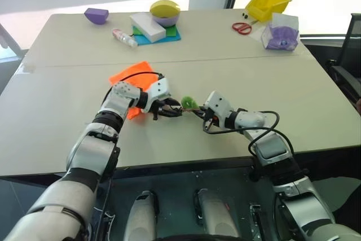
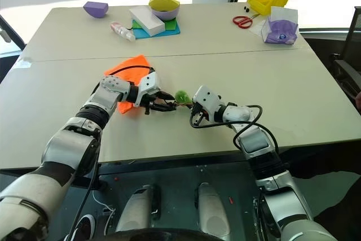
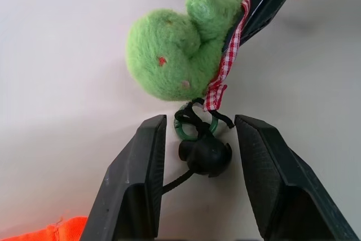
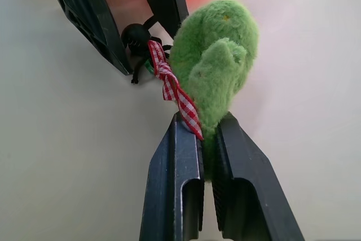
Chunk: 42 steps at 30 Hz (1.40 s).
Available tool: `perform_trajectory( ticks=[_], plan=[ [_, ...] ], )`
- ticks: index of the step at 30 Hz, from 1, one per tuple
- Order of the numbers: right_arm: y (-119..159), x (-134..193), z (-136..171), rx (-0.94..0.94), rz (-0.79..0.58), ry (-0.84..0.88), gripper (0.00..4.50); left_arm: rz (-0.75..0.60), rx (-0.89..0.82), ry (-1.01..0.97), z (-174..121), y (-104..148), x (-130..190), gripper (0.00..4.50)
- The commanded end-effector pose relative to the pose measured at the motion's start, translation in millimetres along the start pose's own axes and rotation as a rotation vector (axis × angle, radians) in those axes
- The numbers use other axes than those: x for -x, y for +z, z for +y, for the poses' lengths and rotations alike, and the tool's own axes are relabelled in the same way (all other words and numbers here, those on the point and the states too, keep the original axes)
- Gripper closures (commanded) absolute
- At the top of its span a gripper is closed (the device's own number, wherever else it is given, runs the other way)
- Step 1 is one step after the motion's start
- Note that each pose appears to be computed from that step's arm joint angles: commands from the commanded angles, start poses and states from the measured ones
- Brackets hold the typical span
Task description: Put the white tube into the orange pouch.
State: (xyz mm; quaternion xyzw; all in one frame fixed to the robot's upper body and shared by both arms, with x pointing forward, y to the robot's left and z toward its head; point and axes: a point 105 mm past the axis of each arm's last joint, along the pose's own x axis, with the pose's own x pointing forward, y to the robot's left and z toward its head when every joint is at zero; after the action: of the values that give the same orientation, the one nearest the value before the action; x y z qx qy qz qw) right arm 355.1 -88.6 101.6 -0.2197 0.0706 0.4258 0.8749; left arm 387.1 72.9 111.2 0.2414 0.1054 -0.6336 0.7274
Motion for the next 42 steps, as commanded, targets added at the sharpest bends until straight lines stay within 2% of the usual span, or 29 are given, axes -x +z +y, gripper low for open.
perform_trajectory(
  ticks=[1, 6, 13, 21, 25, 36, 42],
  plan=[
    [17, -1, -3, 0.040, -0.051, -0.009, 4.50, -0.023, -0.030, 0.013, 4, 8, 5, 2.53],
    [16, -1, -3, 0.037, -0.047, -0.009, 4.50, -0.007, -0.038, 0.010, 4, 6, 6, 2.53],
    [15, -2, -2, 0.038, -0.044, -0.005, 4.50, 0.091, -0.016, -0.046, -1, -7, 7, 2.53],
    [16, -3, -1, 0.036, -0.047, -0.010, 4.50, 0.052, -0.001, -0.026, 1, -1, 3, 2.53],
    [16, -4, -1, 0.042, -0.044, -0.008, 4.50, 0.066, -0.010, -0.016, 1, -4, 4, 3.68],
    [16, -1, -6, 0.044, -0.046, -0.025, 4.50, 0.075, -0.035, -0.025, 0, -5, 8, 3.68],
    [10, 15, -31, 0.039, -0.021, -0.112, 4.50, 0.093, -0.080, -0.033, 3, -3, 27, 3.68]
  ],
)
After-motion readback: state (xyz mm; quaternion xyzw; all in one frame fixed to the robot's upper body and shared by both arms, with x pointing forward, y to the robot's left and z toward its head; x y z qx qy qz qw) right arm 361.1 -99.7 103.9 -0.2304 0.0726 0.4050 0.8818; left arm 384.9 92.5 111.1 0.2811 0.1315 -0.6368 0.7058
